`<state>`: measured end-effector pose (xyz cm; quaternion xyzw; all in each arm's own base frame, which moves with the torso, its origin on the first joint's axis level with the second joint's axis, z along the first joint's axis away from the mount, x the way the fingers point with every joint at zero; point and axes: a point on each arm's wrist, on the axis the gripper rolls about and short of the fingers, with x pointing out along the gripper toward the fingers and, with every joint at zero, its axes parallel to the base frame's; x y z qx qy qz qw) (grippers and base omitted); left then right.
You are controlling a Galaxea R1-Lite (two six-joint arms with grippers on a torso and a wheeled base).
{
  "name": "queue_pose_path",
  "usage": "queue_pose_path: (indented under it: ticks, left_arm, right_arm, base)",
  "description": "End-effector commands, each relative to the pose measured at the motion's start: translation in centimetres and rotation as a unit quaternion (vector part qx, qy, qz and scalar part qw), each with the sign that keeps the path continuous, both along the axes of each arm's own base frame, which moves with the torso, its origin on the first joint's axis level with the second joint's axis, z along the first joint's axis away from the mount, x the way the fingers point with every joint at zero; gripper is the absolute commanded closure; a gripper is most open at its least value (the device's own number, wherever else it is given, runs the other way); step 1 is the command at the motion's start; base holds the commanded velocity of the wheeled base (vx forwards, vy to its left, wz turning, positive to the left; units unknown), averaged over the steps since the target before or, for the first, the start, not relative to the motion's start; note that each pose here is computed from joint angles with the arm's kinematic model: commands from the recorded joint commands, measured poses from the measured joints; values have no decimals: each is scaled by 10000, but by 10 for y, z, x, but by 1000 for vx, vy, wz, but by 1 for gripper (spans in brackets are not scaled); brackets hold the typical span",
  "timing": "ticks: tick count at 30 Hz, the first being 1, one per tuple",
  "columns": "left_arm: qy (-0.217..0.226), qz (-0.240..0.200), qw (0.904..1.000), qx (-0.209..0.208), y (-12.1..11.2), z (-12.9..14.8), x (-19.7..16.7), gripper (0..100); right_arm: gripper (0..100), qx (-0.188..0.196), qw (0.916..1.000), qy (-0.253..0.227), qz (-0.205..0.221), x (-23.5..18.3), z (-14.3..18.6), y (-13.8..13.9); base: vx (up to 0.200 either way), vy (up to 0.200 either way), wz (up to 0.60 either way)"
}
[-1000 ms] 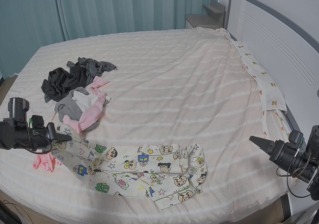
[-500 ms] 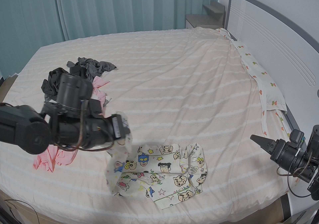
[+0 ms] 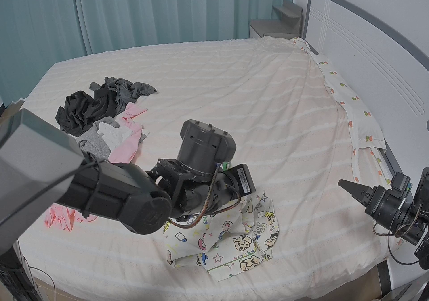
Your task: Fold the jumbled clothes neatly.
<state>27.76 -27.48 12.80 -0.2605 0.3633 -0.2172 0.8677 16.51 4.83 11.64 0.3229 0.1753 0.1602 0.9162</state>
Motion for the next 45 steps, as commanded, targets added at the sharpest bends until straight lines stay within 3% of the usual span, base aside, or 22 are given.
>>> queue_pose_path:
  ticks: [1, 4, 5, 15, 20, 24, 27, 30, 31, 33, 36, 39, 41, 45]
  left_arm:
    - [79, -75, 9999, 6, -9, -14, 2, 100]
    - [36, -76, 10000, -37, -9, -14, 2, 100]
    - [36, -76, 10000, -37, -9, -15, 3, 0]
    - [-295, -139, 9991, -280, -20, -8, -2, 0]
    - [-626, 344, 9969, -316, -8, 8, 2, 0]
    - [-660, 636, 9948, -441, 39, 33, -6, 0]
    - [-436, 680, 9956, -482, 89, 37, -23, 0]
    - [54, 648, 9964, -537, 136, 22, -50, 0]
    - [117, 655, 9962, -558, 140, 20, -52, 0]
    - [876, 665, 9899, -896, 178, -1, -75, 0]
    - [1409, 847, 9790, -1203, 206, -18, -84, 0]
    - [1679, 838, 9710, -1481, 220, -29, -91, 0]
    - [1883, 610, 9640, -1774, 229, -43, -103, 0]
    - [2044, 352, 9570, -2028, 236, -62, -109, 0]
  right_arm:
    - [0, 1, 10000, -9, 4, 0, 0, 0]
    - [0, 1, 10000, -9, 4, 0, 0, 0]
    - [0, 1, 10000, -9, 4, 0, 0, 0]
    - [0, -3, 10000, 6, 4, 0, 0, 0]
    - [0, -3, 10000, 47, 56, -1, -1, 1]
    - [0, 40, 9999, 66, 107, 2, -1, 3]
    - [0, 14, 9993, 159, 347, 16, -4, 13]
    - [0, -91, 9989, 207, 414, 44, -7, 24]
    - [0, -106, 9988, 216, 425, 47, -8, 25]
    - [0, -273, 9961, 601, 580, 68, -31, 38]
    - [0, -491, 9907, 952, 841, 84, -61, 49]
    - [0, -775, 9884, 817, 1020, 100, -76, 56]
    - [0, -1276, 9812, 648, 1291, 112, -92, 65]
    - [0, -1656, 9718, 390, 1633, 126, -105, 84]
  base:
    - [0, 0, 0]
    - [0, 0, 0]
    - [0, 0, 0]
    - [0, 0, 0]
    - [0, 0, 0]
    - [0, 0, 0]
    - [0, 0, 0]
    - [0, 0, 0]
    - [0, 0, 0]
    - [0, 0, 0]
    - [0, 0, 0]
    - [0, 0, 0]
    - [0, 0, 0]
    - [0, 0, 0]
